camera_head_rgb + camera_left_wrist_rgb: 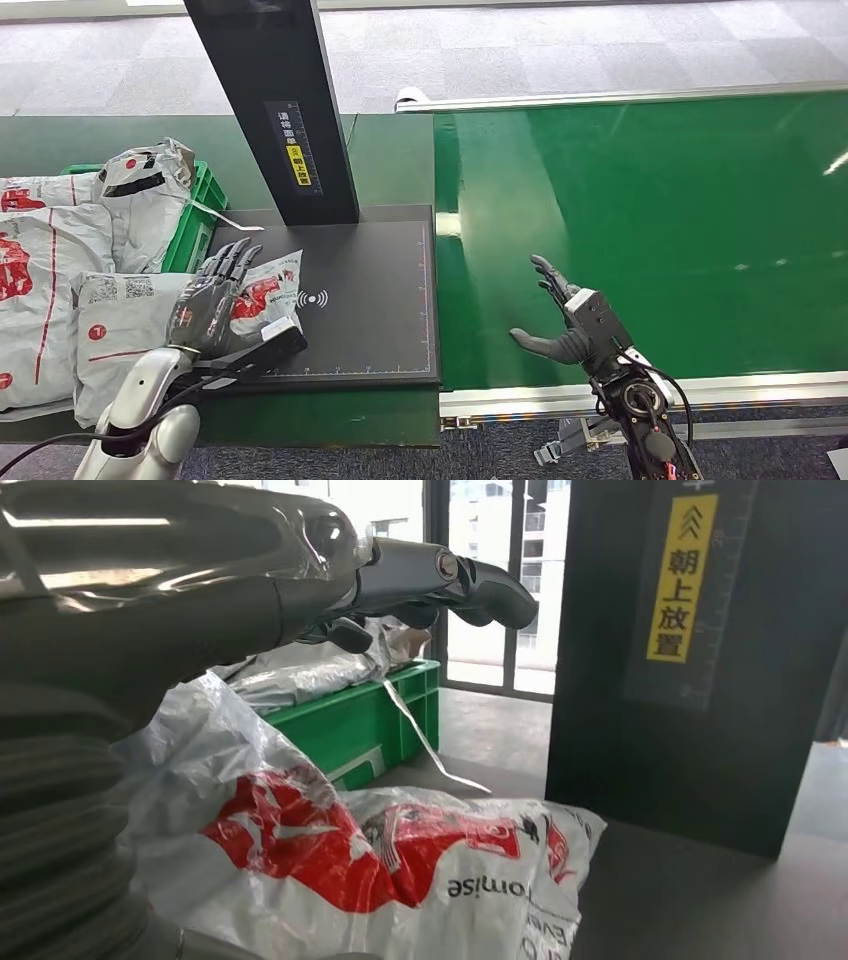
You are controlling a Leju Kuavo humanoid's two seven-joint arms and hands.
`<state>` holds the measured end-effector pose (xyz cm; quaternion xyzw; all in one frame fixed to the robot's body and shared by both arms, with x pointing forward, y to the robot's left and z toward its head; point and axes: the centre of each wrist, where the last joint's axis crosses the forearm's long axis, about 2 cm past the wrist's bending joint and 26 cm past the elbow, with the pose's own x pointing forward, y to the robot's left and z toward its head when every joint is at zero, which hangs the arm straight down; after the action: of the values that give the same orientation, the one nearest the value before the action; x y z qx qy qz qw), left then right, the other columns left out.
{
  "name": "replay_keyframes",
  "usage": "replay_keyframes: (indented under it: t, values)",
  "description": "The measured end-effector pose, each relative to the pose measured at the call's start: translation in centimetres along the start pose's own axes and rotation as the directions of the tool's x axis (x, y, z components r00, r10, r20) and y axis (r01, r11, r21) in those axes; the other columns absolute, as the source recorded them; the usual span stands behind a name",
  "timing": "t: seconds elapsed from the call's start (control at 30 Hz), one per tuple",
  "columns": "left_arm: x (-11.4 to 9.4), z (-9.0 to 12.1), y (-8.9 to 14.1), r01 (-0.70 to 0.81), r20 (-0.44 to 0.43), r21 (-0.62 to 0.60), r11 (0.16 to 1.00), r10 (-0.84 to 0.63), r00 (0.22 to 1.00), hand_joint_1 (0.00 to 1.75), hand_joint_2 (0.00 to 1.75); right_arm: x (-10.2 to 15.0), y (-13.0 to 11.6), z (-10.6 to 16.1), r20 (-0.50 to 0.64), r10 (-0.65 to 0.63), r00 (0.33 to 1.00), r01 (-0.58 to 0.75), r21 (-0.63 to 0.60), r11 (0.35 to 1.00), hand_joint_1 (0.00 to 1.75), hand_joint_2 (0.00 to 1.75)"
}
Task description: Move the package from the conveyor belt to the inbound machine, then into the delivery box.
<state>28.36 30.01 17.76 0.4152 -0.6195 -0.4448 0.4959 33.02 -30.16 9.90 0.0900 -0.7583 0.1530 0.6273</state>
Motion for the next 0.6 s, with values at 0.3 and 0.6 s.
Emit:
replay_keyframes:
  t: [0.3,0.6]
  values:
    - [2.0,0.2,-2.7,0.045,0.086,-0.176,0.983,-0.030,0.996,0.03,1.75,0.2,-0.1,-0.4,0.006,0.003,1.000,-0.003,0.010,1.000,0.00,1.75]
    - [3.4,0.8,-4.2,0.066,0.099,-0.254,0.965,-0.042,0.994,1.75,1.75,0.3,0.0,-0.8,0.008,0.004,1.000,-0.004,0.013,1.000,0.00,1.75]
